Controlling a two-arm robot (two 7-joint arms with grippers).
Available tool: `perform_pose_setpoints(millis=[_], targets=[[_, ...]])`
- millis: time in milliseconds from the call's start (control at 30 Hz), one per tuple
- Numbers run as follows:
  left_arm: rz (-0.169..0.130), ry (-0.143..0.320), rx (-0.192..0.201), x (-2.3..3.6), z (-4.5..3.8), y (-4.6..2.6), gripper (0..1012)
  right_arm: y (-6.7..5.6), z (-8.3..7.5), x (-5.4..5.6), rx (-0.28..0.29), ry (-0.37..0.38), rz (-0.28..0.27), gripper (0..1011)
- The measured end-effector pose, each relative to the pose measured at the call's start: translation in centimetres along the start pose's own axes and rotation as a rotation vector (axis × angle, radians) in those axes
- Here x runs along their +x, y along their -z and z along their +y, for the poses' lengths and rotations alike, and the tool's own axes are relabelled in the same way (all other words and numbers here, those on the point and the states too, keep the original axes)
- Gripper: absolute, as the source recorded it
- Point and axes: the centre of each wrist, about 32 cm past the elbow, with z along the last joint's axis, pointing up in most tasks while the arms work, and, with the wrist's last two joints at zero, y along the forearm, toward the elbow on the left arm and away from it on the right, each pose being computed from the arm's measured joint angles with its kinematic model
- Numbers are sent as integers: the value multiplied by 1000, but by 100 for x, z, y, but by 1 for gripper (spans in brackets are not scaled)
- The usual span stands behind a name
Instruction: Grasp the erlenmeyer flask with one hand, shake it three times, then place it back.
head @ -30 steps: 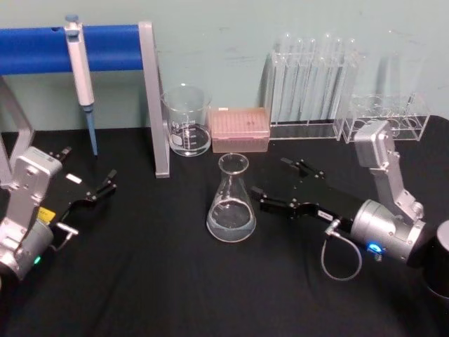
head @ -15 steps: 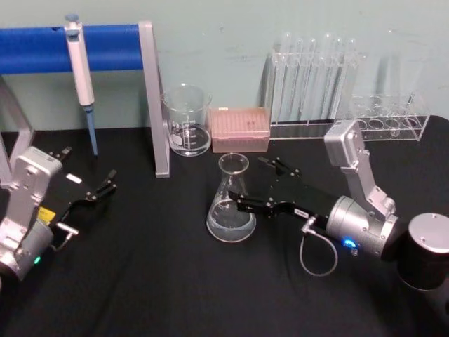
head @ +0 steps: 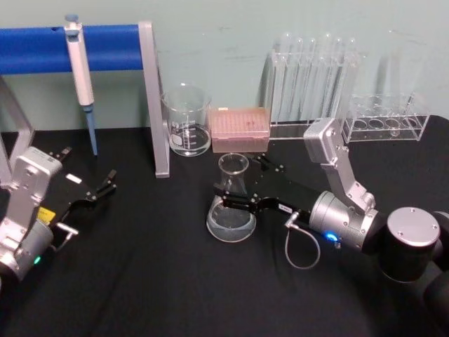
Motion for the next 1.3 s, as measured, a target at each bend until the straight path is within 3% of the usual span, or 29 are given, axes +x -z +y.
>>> perform_pose_setpoints(millis=[467,900,1133,1300], targets=[[0,0,0,0,0,0,1001,-1,121,-32,9,-6,-12,1003],[0,0,0,0,0,0,1001,-2,131,-41,7,7,-21,1003],[0,0,0,0,0,0,1001,0,128,-39,7,6,-18,859],[0,0,0,0,0,0,1001,-1,127,-38,8,5,-17,686]])
